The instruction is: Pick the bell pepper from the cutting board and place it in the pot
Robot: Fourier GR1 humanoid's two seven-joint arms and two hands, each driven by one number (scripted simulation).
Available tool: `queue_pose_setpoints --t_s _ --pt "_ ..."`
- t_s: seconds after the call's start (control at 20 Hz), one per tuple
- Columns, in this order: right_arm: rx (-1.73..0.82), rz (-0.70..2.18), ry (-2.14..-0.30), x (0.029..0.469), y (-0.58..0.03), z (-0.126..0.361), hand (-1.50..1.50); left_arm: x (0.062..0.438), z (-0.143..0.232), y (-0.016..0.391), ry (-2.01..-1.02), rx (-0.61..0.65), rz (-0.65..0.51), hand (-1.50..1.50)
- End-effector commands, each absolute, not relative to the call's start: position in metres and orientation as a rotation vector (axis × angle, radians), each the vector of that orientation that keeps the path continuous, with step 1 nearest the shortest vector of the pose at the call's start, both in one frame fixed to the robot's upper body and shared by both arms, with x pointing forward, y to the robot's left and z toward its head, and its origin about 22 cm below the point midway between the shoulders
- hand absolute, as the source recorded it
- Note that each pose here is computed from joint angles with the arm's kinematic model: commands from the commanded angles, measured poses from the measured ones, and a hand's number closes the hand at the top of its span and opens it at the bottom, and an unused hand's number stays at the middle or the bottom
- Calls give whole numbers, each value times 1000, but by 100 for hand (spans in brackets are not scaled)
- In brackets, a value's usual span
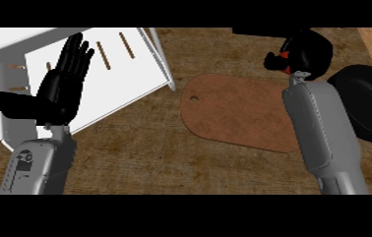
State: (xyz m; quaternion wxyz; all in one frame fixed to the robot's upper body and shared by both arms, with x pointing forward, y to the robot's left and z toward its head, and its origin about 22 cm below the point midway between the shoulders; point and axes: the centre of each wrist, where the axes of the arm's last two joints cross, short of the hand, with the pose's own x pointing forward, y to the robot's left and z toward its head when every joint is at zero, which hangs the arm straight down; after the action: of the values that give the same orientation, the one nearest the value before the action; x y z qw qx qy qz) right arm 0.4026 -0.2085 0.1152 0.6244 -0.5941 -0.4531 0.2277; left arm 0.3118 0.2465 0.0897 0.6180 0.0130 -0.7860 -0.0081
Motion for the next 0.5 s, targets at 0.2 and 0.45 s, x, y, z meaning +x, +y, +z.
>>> queue_pose_setpoints --t_s 0.2,0.45 --pt "-1788 0 -809 438 -210 201 150 318 94 231 -1821 2 -48 0" --pt "-1966 -133 -698 451 -213 221 150 318 88 238 -1796 -4 -30 0"
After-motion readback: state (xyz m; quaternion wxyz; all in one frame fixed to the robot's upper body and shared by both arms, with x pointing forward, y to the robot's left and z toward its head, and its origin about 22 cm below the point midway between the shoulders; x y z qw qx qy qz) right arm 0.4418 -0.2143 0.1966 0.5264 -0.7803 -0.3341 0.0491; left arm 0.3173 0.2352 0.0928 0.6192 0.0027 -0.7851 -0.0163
